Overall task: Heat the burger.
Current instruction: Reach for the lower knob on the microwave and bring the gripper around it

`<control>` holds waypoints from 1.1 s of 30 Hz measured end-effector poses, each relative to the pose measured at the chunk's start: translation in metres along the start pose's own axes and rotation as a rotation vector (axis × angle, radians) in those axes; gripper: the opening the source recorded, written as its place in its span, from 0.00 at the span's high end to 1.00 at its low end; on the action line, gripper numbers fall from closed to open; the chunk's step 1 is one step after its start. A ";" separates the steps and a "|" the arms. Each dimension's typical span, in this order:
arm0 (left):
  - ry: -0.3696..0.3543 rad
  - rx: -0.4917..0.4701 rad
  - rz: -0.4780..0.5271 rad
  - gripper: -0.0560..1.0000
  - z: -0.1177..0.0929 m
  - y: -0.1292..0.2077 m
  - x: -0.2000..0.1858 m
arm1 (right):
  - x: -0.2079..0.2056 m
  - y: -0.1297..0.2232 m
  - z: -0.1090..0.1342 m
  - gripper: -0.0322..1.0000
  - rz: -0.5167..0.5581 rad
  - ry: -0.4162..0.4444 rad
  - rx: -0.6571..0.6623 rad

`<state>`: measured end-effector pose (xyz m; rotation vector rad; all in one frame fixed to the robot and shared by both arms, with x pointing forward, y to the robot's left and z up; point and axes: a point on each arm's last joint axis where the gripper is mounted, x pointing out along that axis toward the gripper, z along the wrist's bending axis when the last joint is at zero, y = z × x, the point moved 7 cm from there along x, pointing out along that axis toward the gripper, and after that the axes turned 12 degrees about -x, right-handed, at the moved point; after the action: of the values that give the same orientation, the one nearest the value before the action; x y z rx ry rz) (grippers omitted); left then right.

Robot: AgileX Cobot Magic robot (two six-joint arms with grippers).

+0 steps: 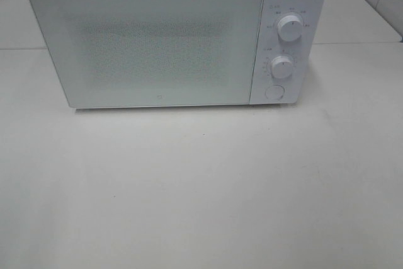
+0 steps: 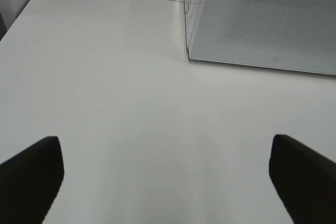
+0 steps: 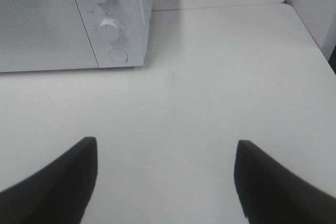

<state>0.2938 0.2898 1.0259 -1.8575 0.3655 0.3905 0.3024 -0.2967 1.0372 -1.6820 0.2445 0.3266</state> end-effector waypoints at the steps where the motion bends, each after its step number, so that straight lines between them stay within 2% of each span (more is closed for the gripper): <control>1: 0.000 0.000 0.000 0.01 0.000 0.000 0.000 | -0.001 -0.003 0.000 0.28 -0.015 0.002 0.000; 2: 0.000 0.000 0.000 0.01 0.000 0.000 0.000 | -0.003 -0.010 -0.001 0.28 -0.048 0.006 0.000; 18: 0.000 0.000 0.000 0.01 0.000 0.000 0.000 | 0.038 -0.045 -0.006 0.28 -0.063 0.008 0.001; 27: 0.000 0.000 0.000 0.01 0.000 0.000 0.000 | 0.062 -0.071 -0.009 0.28 -0.145 0.018 0.001; 33: 0.000 0.000 0.000 0.01 0.000 0.000 0.000 | 0.084 -0.076 -0.010 0.28 -0.128 0.016 0.001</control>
<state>0.2938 0.2898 1.0259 -1.8575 0.3655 0.3905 0.4077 -0.2937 1.0798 -1.6911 0.1481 0.2173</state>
